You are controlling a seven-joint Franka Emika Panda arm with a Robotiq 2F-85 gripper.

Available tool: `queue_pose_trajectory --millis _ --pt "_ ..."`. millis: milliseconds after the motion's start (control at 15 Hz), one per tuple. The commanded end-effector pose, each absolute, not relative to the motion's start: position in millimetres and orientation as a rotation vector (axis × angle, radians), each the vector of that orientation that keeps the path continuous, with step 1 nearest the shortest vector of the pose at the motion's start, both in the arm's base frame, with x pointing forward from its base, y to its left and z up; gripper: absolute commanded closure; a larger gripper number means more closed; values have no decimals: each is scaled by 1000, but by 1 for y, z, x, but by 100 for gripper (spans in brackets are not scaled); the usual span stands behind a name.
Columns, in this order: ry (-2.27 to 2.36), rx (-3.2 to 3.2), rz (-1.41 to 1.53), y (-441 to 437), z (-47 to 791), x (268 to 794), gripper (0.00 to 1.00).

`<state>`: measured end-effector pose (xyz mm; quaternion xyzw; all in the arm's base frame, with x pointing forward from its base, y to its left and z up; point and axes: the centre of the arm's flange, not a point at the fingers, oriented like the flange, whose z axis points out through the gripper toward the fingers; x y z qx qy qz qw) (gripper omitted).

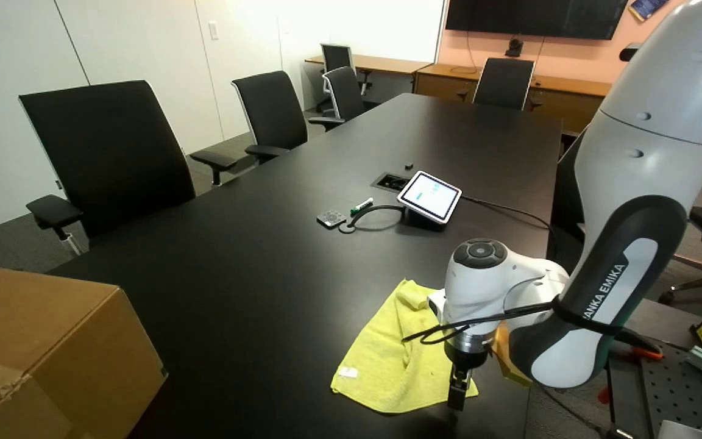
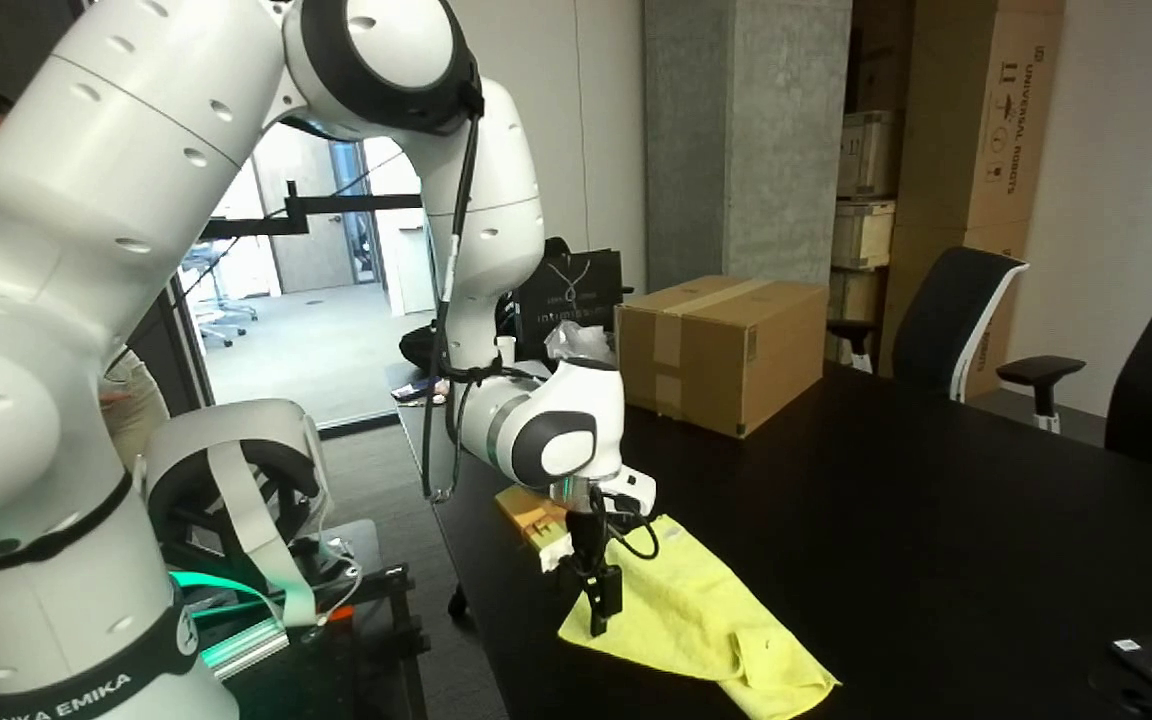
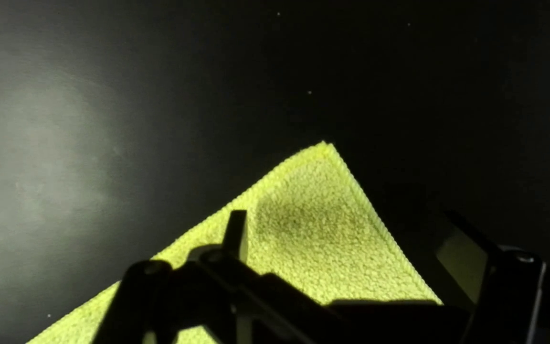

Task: Fold the yellow cloth

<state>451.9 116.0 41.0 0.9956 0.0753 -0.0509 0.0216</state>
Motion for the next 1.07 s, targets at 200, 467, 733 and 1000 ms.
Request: queue_pose_trajectory --millis 200,467,733,1000 --pt "236 3136 -151 107 28 465 0" --pt "226 3139 -169 98 17 469 0" --pt "240 3130 -174 99 19 469 11" --pt "259 3130 -161 102 31 468 47"
